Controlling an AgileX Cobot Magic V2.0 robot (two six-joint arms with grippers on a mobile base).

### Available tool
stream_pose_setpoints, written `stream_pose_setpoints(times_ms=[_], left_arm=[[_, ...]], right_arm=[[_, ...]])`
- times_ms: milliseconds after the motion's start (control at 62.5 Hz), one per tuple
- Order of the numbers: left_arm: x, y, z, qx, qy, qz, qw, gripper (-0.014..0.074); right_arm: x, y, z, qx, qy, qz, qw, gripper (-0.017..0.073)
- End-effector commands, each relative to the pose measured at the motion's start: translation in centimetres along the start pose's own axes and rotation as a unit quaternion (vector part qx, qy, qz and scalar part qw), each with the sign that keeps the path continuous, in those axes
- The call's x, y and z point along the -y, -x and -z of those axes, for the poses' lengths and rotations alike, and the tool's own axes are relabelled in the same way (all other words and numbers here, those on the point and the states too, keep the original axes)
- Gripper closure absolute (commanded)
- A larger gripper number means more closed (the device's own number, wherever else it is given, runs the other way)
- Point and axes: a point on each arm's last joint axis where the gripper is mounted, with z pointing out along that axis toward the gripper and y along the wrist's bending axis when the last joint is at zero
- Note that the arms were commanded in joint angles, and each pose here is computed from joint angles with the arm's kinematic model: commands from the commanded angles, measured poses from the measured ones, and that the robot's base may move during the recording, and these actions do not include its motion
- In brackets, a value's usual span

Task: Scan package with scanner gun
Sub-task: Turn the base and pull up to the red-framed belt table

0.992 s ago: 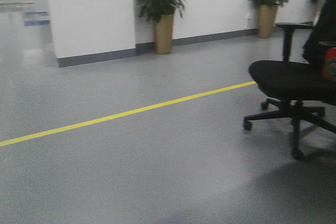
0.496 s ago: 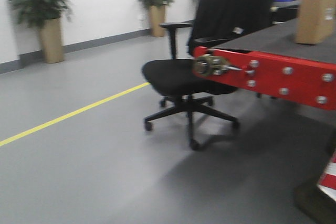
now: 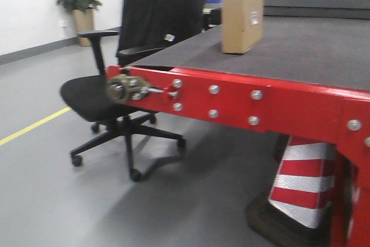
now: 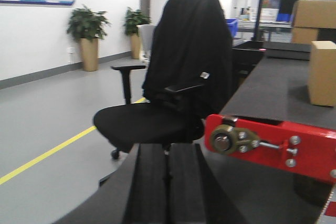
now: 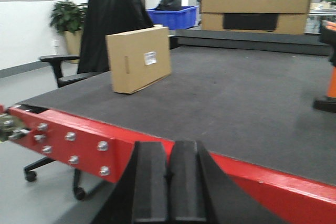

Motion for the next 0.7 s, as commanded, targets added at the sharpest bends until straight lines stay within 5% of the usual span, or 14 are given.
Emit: stream_pose_setpoints(times_ms=[0,688], left_arm=[[-0.02,0.30,0.04,0.013,0.002,-0.004,1.000,0.0685],[0.02,0.30,0.04,0.013,-0.001,-0.004,1.000,0.0685]], right_arm=[[0.00,0.20,0.02,0.010,0.000,0.003,1.000,0.0727],[0.00,0.20,0.02,0.010,0.000,0.003,1.000,0.0727]])
